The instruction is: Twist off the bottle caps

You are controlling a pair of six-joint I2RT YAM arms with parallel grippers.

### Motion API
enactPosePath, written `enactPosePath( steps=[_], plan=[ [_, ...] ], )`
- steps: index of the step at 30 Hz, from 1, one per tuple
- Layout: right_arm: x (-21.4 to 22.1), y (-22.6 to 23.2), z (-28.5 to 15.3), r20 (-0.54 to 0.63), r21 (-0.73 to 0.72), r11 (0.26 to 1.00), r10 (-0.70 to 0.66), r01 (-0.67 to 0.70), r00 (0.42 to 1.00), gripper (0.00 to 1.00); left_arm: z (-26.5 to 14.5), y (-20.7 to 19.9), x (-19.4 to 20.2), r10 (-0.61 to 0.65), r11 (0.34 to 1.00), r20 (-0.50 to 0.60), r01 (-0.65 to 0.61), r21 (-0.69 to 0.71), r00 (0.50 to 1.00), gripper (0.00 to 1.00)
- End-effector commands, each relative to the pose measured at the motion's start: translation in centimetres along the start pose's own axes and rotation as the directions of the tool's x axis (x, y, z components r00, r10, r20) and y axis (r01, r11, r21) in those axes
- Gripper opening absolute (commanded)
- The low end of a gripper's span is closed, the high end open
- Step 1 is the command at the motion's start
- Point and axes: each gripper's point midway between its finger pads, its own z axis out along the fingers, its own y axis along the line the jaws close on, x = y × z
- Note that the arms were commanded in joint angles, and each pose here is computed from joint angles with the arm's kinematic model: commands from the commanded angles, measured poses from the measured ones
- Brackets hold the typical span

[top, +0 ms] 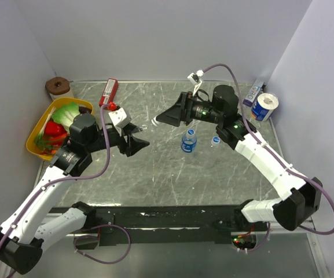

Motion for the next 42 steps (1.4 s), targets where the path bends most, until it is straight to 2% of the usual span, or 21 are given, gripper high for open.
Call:
enactPosePath(
  steps=[1,10,13,14,16,17,20,21,22,24,25,26,30,35,38,42],
  plan=[
    [-0.9,0.4,0.8,0.02,0.01,1.0,0.027,-0.027,0.999,0.85,-0.4,1.3,-1.9,0.059,0.993,0.032,-0.055,-0.108,0.998,0.38],
    [-0.3,-0.2,2.1,0.008,0.017,0.999,0.051,-0.052,0.999,0.73,0.3,1.5,-0.9,0.058,0.989,-0.015,-0.059,-0.139,0.998,0.38],
    [-0.6,-0.1,2.3,0.013,0.0,0.999,0.044,-0.044,0.999,0.62,0.4,1.7,-0.7,0.059,0.987,-0.026,-0.062,-0.151,0.998,0.38],
    [-0.6,0.0,2.4,0.011,-0.004,0.999,0.043,-0.043,0.999,0.53,0.3,1.7,-0.7,0.059,0.986,-0.027,-0.062,-0.153,0.998,0.38],
    [-0.6,0.0,2.4,0.009,-0.009,0.999,0.039,-0.039,0.999,0.42,0.3,1.7,-0.7,0.057,0.987,-0.025,-0.06,-0.152,0.998,0.38],
    [-0.5,-0.1,2.4,0.007,-0.007,0.999,0.038,-0.038,0.999,0.32,0.4,1.6,-0.7,0.058,0.987,-0.02,-0.06,-0.149,0.998,0.38],
    [-0.3,0.0,2.3,0.009,-0.021,1.0,0.01,-0.01,1.0,0.22,0.3,0.8,-1.1,0.034,0.994,0.002,-0.034,-0.102,0.999,0.38],
    [-0.3,0.4,2.1,0.012,-0.038,0.999,-0.02,0.021,1.0,0.21,0.3,0.4,-1.8,0.027,0.997,0.029,-0.025,-0.075,0.999,0.38],
    [-0.2,0.6,2.0,0.012,-0.055,0.998,-0.042,0.042,0.999,0.21,0.1,-1.0,-2.0,0.025,1.0,0.05,-0.026,0.013,0.998,0.38],
    [-0.1,0.4,1.7,0.027,-0.07,0.992,-0.105,0.107,0.994,0.17,-0.7,-0.9,-3.4,-0.01,0.999,0.114,0.005,0.048,0.993,0.38],
    [0.0,0.3,1.6,0.025,-0.077,0.989,-0.126,0.128,0.992,0.17,-1.1,-2.1,-3.5,-0.017,0.991,0.121,0.001,0.131,0.992,0.38],
    [0.1,0.7,1.4,0.024,-0.105,0.982,-0.157,0.159,0.987,0.16,-1.6,-1.6,-3.7,-0.019,0.991,0.135,0.001,0.135,0.991,0.38],
    [0.7,1.1,0.8,0.027,-0.172,0.941,-0.292,0.292,0.956,0.15,-2.2,-3.1,-4.2,-0.03,0.967,0.137,-0.006,0.256,0.99,0.38],
    [1.3,1.4,-0.4,0.037,-0.286,0.896,-0.345,0.34,0.938,0.15,-3.1,-5.9,-4.0,-0.026,0.902,0.112,-0.025,0.43,0.993,0.38],
    [1.0,1.2,-0.9,0.043,-0.29,0.897,-0.336,0.333,0.941,0.15,-3.4,-6.3,-4.1,-0.021,0.89,0.104,-0.029,0.454,0.994,0.38],
    [-0.4,0.3,-2.1,0.073,-0.223,0.907,-0.35,0.357,0.934,0.16,-3.2,-5.8,-4.0,-0.005,0.902,0.096,-0.037,0.43,0.995,0.38]
  ],
)
